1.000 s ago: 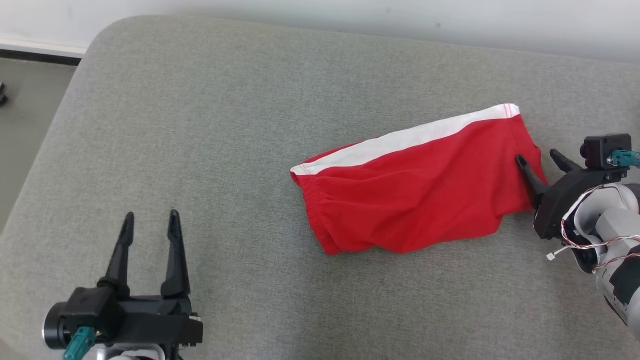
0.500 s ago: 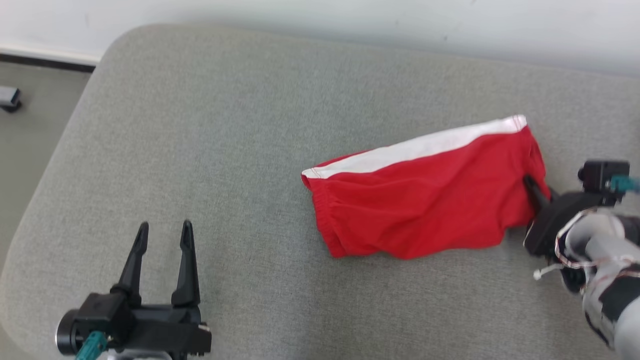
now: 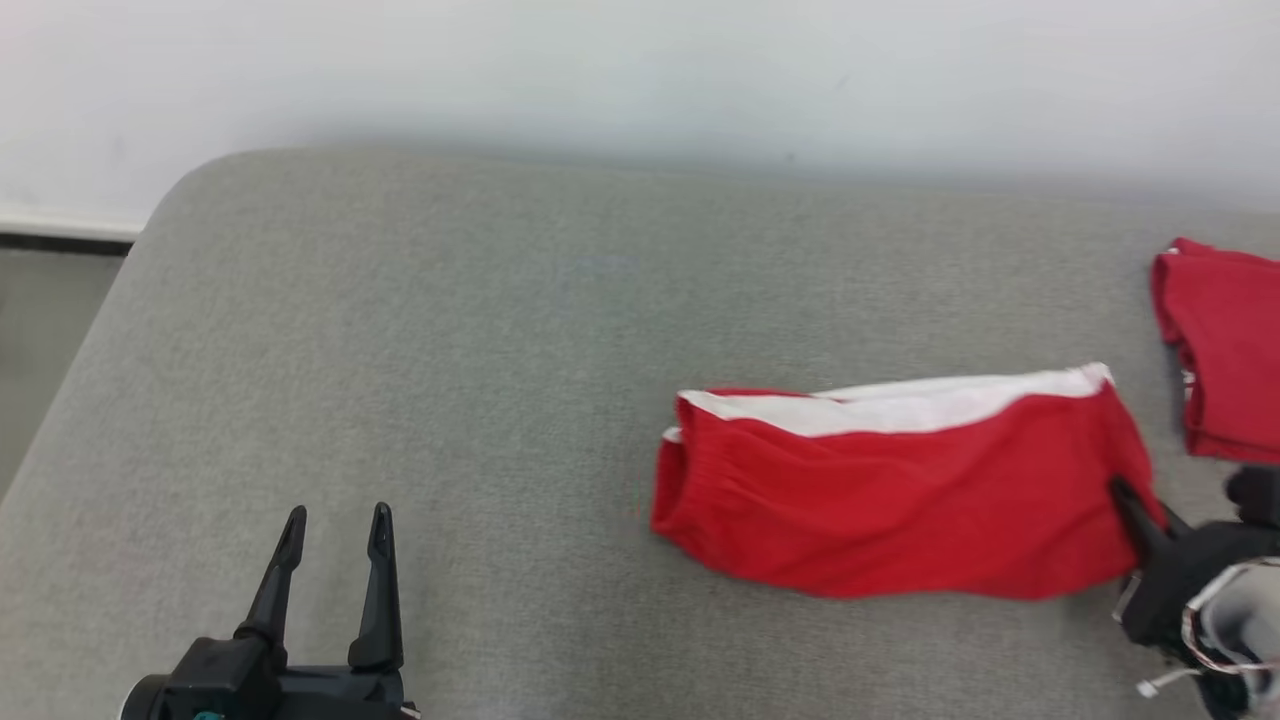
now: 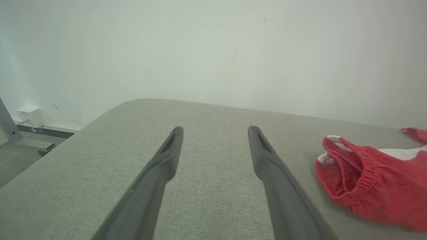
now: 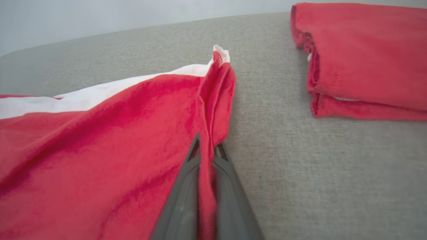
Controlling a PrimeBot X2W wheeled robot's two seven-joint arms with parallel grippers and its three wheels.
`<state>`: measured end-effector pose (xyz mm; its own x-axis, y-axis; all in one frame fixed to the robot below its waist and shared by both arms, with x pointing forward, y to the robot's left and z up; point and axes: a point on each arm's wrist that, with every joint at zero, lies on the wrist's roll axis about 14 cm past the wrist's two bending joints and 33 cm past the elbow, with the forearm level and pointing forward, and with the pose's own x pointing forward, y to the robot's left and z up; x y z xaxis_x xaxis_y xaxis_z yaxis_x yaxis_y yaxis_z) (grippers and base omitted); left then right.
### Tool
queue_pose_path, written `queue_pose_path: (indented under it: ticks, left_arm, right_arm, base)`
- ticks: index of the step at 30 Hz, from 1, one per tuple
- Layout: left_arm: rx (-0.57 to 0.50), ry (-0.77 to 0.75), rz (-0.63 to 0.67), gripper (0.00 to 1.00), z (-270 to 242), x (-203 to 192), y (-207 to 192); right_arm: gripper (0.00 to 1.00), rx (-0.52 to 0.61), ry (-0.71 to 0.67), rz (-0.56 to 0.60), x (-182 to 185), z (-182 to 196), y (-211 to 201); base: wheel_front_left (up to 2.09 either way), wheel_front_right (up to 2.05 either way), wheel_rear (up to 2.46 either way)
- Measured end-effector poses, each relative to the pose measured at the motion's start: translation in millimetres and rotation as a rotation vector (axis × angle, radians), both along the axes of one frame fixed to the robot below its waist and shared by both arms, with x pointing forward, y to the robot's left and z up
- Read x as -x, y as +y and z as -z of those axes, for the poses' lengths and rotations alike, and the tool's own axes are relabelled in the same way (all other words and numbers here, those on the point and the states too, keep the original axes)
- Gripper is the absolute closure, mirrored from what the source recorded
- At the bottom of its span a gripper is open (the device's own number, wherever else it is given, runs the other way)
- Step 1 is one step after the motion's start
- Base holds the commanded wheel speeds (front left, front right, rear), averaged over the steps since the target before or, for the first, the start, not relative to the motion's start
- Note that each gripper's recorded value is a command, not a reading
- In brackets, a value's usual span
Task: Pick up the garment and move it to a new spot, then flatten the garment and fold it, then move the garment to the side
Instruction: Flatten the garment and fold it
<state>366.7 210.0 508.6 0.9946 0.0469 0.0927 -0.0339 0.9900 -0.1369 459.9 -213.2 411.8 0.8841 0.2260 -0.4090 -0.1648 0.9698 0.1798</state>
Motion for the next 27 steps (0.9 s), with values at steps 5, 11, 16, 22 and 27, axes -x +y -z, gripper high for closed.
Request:
queue_pose_path:
  ticks: [5, 11, 16, 22, 27]
  left_arm:
    - [0.0, -0.01, 0.024, 0.0, -3, -1, -8]
    - [0.0, -0.011, 0.031, 0.0, -3, -1, -10]
    - [0.0, -0.014, 0.036, 0.0, -4, 0, -11]
    - [0.001, -0.017, 0.037, 0.0, -4, 1, -11]
    - [0.002, -0.016, 0.041, 0.0, -4, 2, -13]
  right_arm:
    - [1.0, 0.032, -0.019, 0.073, 11, -10, -37]
    - [1.0, 0.021, -0.071, 0.041, 12, -24, -25]
    - [1.0, 0.024, -0.148, -0.045, 8, -44, 2]
    - [1.0, -0.001, -0.244, -0.192, 9, -68, 53]
    - [1.0, -0.039, -0.263, -0.312, 19, -72, 100]
  base:
    - [0.0, 0.0, 0.0]
    - [0.0, 0.0, 0.0]
    - [0.0, 0.0, 0.0]
    - [0.0, 0.0, 0.0]
    - [0.0, 0.0, 0.0]
